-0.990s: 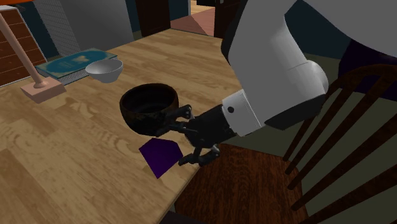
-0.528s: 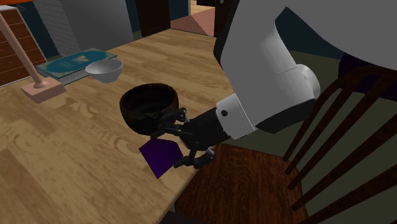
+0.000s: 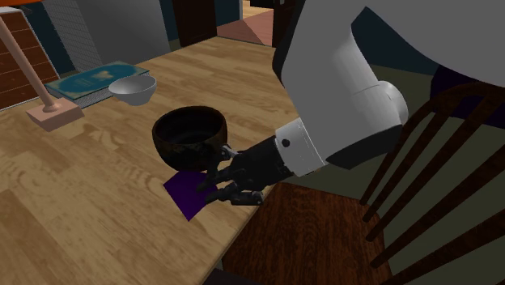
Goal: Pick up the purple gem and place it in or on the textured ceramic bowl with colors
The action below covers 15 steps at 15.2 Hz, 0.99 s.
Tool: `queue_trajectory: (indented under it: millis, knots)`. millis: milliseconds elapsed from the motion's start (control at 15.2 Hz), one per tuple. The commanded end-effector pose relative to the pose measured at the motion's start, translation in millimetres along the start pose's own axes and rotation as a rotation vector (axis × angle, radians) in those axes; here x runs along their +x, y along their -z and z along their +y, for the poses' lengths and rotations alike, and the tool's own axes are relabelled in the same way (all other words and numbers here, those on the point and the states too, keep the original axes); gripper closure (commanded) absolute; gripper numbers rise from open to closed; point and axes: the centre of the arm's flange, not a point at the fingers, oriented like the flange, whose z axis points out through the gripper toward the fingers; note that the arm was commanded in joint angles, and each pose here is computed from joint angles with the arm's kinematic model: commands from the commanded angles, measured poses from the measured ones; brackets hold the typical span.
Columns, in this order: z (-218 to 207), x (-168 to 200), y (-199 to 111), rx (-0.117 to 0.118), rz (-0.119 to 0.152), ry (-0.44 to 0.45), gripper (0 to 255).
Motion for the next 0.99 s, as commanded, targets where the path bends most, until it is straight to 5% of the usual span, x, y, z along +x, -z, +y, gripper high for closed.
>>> queue_trajectory:
  millis: [0, 462, 528, 660, 726, 792, 858, 924]
  knots:
    - [2, 0, -1, -0.003, 0.0, -0.003, 255]
    - [-8, -3, 5, -0.003, 0.0, -0.003, 255]
    - [-8, -3, 5, -0.003, 0.0, -0.003, 0]
    - [-41, -5, 3, -0.137, 0.21, -0.4, 0]
    - [-28, -7, 3, -0.095, 0.097, -0.112, 0]
    - [-28, -7, 3, -0.095, 0.097, -0.112, 0]
    - [-67, -21, -6, -0.203, 0.312, -0.607, 0]
    - [-43, -13, -2, -0.164, 0.144, -0.178, 0]
